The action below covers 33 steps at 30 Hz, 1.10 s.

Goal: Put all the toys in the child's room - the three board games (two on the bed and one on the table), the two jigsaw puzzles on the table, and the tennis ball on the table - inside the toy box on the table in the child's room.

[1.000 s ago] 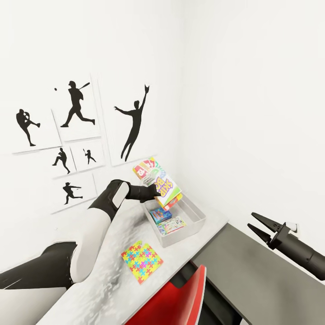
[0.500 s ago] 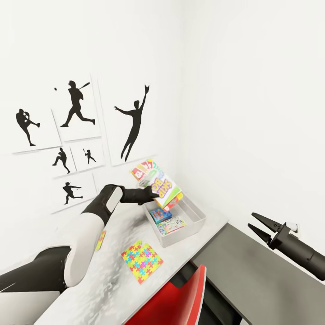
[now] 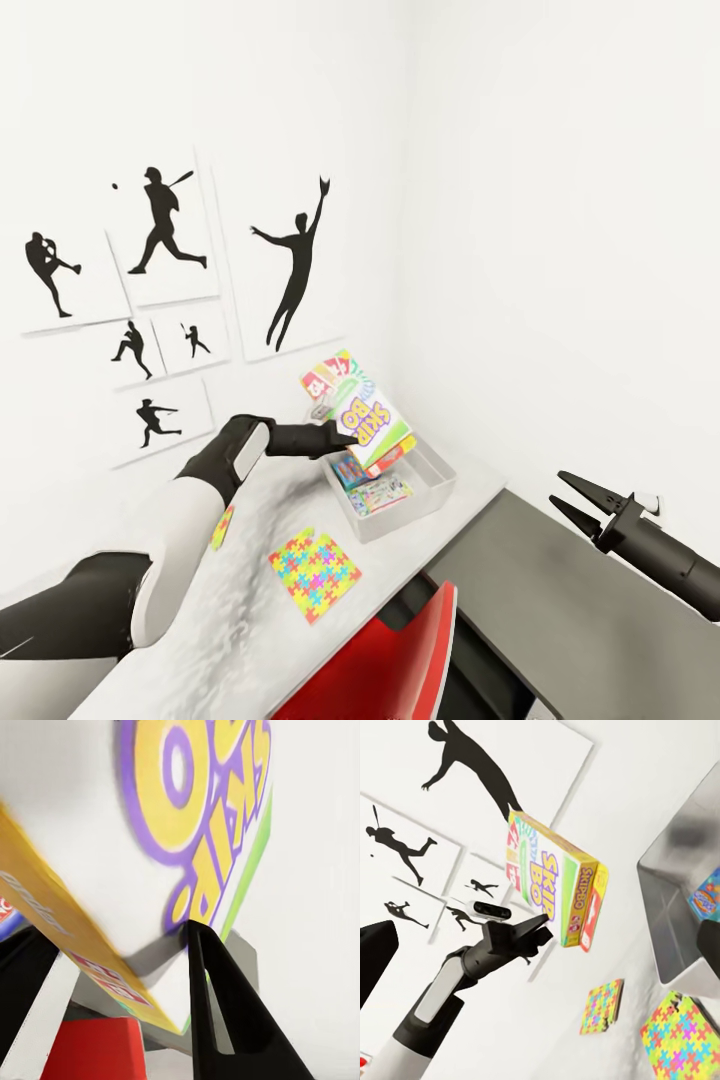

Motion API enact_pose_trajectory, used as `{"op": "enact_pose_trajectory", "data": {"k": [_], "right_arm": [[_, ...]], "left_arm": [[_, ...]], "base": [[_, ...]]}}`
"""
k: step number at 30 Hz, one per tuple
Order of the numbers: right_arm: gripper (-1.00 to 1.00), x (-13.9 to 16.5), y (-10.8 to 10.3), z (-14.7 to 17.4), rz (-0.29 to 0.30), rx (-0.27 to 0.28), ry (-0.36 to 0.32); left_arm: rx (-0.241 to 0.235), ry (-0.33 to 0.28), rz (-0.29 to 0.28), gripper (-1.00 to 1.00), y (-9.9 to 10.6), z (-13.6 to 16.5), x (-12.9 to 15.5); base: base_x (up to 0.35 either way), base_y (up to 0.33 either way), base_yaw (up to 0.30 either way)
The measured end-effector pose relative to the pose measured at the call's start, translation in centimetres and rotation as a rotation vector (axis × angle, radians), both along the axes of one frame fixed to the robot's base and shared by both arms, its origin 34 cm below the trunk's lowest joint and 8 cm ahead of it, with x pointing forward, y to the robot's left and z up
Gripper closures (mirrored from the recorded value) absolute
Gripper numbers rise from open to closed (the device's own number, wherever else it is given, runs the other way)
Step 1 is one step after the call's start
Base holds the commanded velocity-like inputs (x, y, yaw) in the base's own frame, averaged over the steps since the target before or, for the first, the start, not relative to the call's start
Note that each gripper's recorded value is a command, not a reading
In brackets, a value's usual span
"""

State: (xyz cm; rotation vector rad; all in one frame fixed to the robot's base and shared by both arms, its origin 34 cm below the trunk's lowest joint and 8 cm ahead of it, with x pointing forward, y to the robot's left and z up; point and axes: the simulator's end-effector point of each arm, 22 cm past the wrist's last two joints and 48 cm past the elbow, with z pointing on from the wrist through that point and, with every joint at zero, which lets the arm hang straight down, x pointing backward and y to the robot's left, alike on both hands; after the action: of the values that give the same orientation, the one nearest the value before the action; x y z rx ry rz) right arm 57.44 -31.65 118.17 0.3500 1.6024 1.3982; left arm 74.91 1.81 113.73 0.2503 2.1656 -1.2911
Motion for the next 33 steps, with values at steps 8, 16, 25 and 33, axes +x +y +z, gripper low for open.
{"op": "enact_pose_trajectory", "data": {"k": [8, 16, 25, 33], "right_arm": [[-1.0, 0.2, 0.0, -0.6, 0.0, 0.001, 0.012], [-1.0, 0.3, 0.0, -0.9, 0.0, 0.001, 0.018], [-1.0, 0.3, 0.0, -0.9, 0.0, 0.002, 0.019], [-1.0, 0.4, 0.0, -1.2, 0.0, 0.001, 0.025]], "left_arm": [[0.006, 0.0, -0.002, 1.0, 0.0, -0.9, 0.2], [0.012, 0.001, 0.003, 1.0, 0.0, -1.3, 0.4], [0.015, -0.005, 0.006, 1.0, -0.2, -1.3, 0.5], [0.04, 0.001, 0.04, 1.0, 0.8, -1.9, 1.3]], "base": [[0.0, 0.0, -0.071], [0.0, 0.0, -0.113], [0.0, 0.0, -0.005], [0.0, 0.0, 0.109]]}}
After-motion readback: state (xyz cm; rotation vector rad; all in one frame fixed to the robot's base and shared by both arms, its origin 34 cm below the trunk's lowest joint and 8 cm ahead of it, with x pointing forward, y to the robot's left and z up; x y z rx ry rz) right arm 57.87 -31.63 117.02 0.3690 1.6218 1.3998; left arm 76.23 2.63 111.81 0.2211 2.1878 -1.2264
